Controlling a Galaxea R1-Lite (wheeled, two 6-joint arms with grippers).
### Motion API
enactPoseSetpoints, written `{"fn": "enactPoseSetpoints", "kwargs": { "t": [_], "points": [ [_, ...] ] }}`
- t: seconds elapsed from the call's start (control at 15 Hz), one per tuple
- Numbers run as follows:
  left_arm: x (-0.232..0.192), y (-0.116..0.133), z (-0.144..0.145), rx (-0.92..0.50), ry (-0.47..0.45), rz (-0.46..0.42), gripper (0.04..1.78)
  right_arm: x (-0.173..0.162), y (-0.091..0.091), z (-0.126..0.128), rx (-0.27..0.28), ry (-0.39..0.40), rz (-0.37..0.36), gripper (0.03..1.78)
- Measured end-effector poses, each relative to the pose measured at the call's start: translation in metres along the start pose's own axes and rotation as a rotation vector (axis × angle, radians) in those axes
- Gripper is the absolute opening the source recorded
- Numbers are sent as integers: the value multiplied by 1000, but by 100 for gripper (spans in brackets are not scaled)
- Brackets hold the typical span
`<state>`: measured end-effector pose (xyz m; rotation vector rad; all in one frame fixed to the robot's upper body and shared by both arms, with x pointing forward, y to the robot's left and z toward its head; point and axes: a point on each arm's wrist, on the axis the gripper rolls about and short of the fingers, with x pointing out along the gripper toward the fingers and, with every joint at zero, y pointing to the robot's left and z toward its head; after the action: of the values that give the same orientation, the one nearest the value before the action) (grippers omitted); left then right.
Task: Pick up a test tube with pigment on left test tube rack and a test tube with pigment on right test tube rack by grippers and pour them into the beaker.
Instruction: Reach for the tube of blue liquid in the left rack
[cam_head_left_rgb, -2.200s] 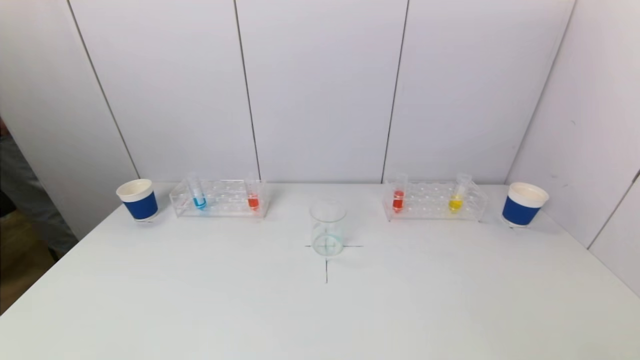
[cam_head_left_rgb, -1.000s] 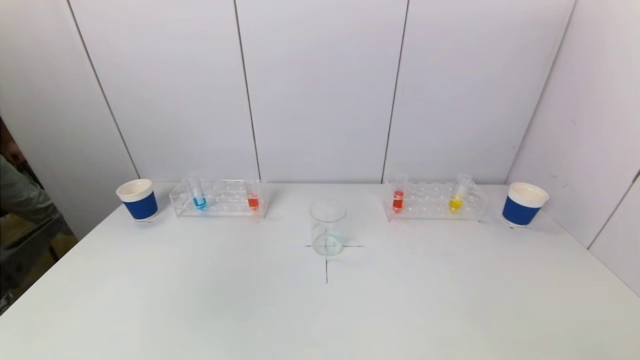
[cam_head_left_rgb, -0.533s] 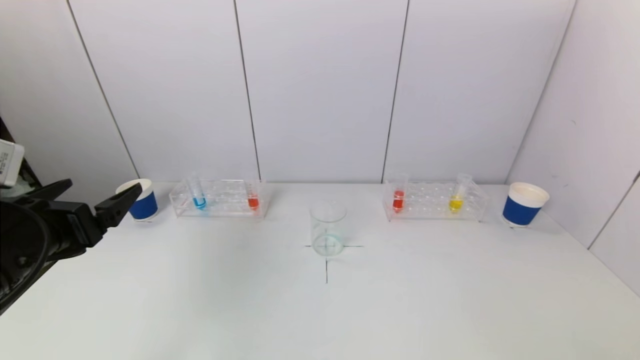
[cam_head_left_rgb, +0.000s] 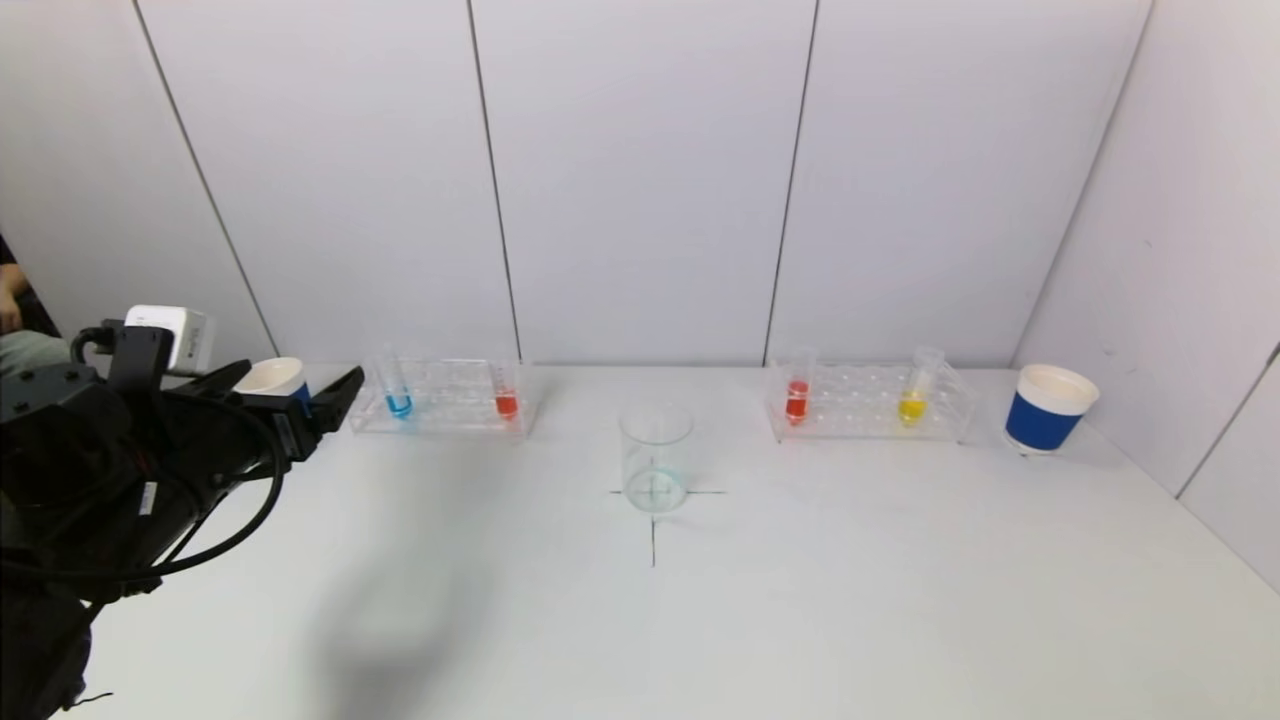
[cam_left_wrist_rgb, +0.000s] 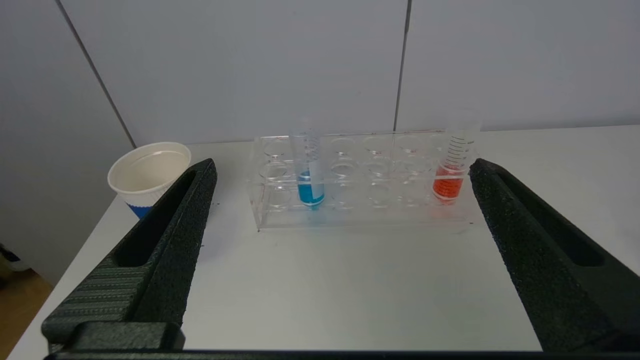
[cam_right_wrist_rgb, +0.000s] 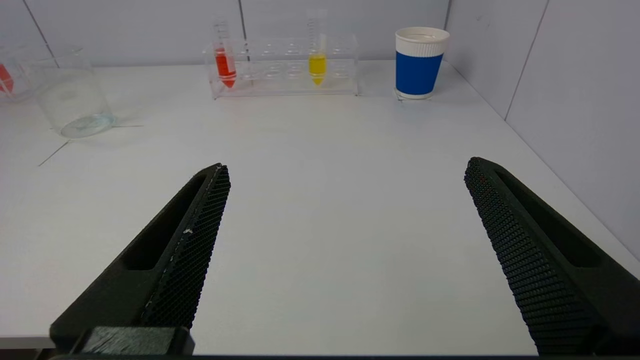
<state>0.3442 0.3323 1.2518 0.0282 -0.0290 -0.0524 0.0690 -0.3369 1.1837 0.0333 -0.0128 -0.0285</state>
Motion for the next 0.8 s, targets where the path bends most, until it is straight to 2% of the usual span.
{"fn": "enactPoseSetpoints", "kwargs": {
  "t": [0.33,0.8],
  "points": [
    [34,1,-38,-33,47,-30,176,0,0,0,0,0,0,171],
    [61,7,-58,-48,71,-20,176,0,0,0,0,0,0,171]
  ]
}}
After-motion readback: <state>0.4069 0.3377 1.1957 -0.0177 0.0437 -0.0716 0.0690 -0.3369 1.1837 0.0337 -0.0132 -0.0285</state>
